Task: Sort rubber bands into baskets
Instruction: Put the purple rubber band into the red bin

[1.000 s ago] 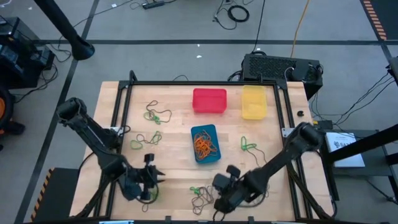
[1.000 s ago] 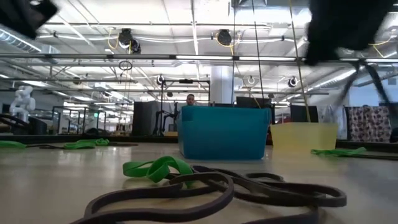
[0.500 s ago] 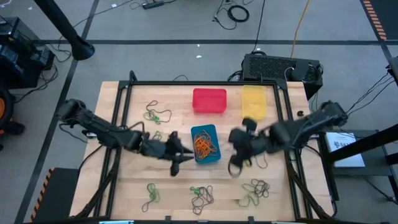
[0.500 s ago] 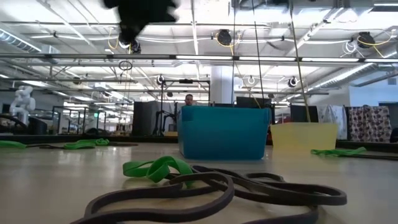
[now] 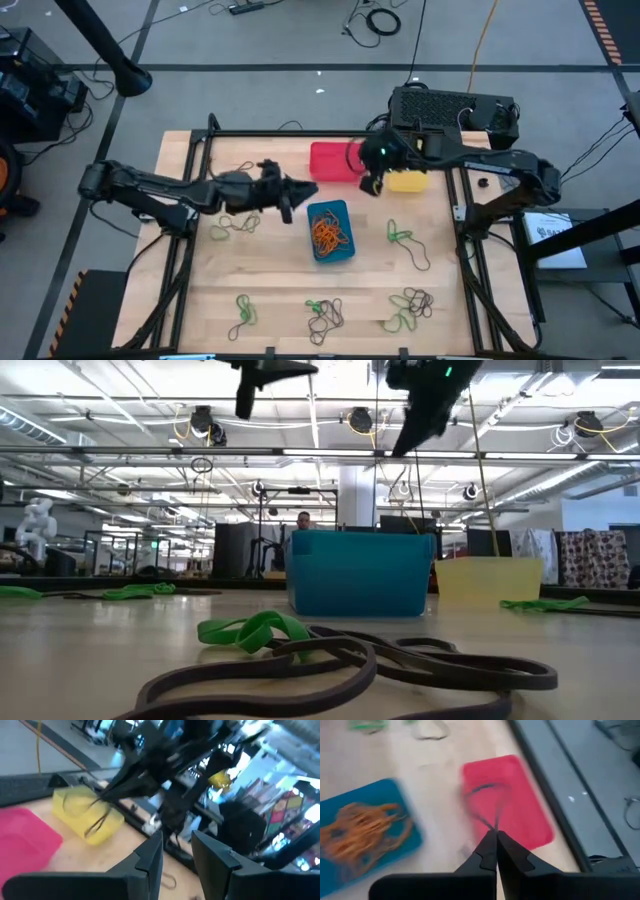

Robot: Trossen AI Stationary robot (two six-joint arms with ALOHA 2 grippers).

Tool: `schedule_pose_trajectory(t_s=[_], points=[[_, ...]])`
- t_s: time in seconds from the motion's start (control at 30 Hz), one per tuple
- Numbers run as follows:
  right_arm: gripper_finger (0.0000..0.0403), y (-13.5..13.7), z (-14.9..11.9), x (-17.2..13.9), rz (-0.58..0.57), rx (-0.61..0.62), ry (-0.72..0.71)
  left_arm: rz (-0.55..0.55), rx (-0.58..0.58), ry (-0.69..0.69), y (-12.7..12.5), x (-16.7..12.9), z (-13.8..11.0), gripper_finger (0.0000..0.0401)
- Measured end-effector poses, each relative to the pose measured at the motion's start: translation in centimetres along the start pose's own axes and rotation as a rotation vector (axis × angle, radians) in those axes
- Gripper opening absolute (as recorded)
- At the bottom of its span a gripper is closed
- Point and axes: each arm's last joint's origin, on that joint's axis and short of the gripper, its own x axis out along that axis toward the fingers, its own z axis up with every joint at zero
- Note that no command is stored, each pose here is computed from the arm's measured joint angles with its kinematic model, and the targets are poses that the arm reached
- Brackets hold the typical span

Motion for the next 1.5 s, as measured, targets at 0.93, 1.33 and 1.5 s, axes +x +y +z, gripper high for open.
schedule_pose_trajectory(t_s=[0.93, 1.33, 1.5], points=[[0.0072, -2.4, -1.1, 13.9, -0.097, 0.377, 0.042, 0.253, 0.342, 0.262, 2.0, -7.4, 1.9, 0.0109], [0.0185, -2.1, 1.9, 8.0, 0.121, 0.441, 0.364, 0.159, 0.428, 0.321, 2.1, -7.3, 1.9, 0.0109], [0.0190, 0.9, 0.2, 4.9, 0.203, 0.318, 0.551, 0.190, 0.464, 0.390, 2.8, -7.5, 1.6, 0.0109]])
